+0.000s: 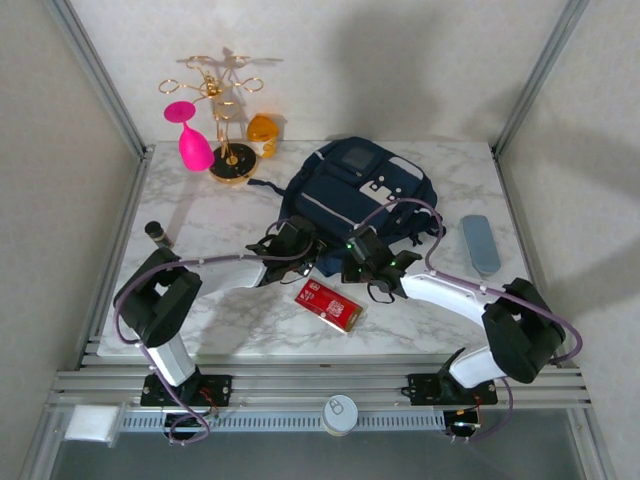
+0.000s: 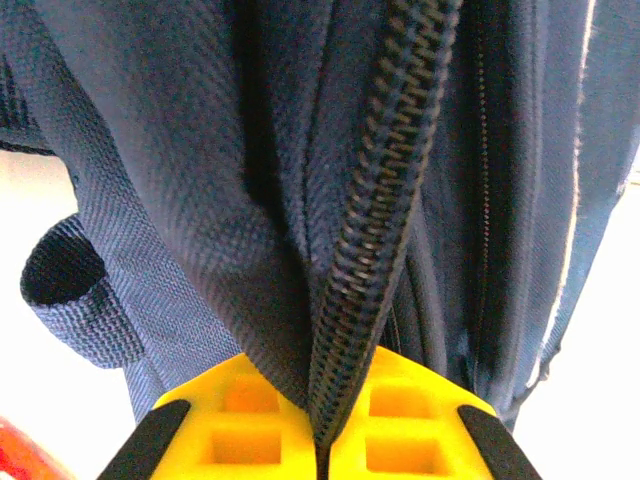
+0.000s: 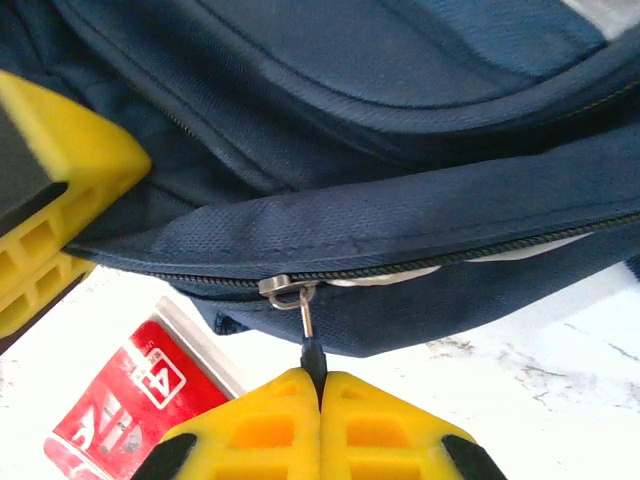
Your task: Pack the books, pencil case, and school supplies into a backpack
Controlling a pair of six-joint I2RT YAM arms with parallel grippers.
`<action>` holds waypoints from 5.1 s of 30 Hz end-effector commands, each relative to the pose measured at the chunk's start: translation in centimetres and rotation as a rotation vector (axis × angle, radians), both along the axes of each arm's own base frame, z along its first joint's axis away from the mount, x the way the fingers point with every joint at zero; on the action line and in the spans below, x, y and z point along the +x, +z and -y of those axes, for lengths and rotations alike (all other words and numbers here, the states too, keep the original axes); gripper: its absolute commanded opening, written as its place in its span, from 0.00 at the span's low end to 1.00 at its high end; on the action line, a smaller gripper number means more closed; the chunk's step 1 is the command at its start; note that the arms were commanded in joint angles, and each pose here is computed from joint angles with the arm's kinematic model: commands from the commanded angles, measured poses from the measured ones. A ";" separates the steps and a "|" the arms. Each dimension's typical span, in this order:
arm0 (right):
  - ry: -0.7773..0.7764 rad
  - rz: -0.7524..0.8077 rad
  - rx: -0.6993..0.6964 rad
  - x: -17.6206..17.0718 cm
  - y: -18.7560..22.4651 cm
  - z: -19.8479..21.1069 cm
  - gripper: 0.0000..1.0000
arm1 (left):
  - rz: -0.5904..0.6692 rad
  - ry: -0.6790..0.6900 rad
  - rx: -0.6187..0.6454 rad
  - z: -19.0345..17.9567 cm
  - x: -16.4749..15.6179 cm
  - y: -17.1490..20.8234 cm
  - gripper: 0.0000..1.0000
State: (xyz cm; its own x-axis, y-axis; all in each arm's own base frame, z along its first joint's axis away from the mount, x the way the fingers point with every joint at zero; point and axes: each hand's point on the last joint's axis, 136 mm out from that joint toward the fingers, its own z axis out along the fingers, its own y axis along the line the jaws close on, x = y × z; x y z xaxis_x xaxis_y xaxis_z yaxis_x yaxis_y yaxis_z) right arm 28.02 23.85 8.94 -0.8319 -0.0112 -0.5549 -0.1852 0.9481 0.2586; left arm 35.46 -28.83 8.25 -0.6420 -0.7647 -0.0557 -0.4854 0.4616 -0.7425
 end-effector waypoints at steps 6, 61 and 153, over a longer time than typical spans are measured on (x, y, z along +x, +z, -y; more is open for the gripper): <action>-0.307 -0.030 -0.160 1.2 -2.5 11.8 0.00 | 0.102 0.148 0.042 -8.4 1.3 3.7 0.00; -0.138 -0.129 0.238 11.4 1.4 -1.2 0.67 | 0.162 -0.155 0.429 -6.6 1.3 1.6 0.53; -0.504 0.048 1.121 10.1 14.1 3.8 0.00 | 0.280 -0.438 0.358 3.0 -3.4 8.9 0.54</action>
State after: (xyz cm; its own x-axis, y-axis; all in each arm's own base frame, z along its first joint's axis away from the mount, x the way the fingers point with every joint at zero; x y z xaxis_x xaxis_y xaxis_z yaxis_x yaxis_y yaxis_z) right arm 37.78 19.01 16.47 -0.5854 0.8075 -0.0732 0.2828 0.2879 0.9149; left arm 33.48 -32.62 20.81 -0.7743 -0.3460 -0.5299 0.0947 0.7644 -0.6377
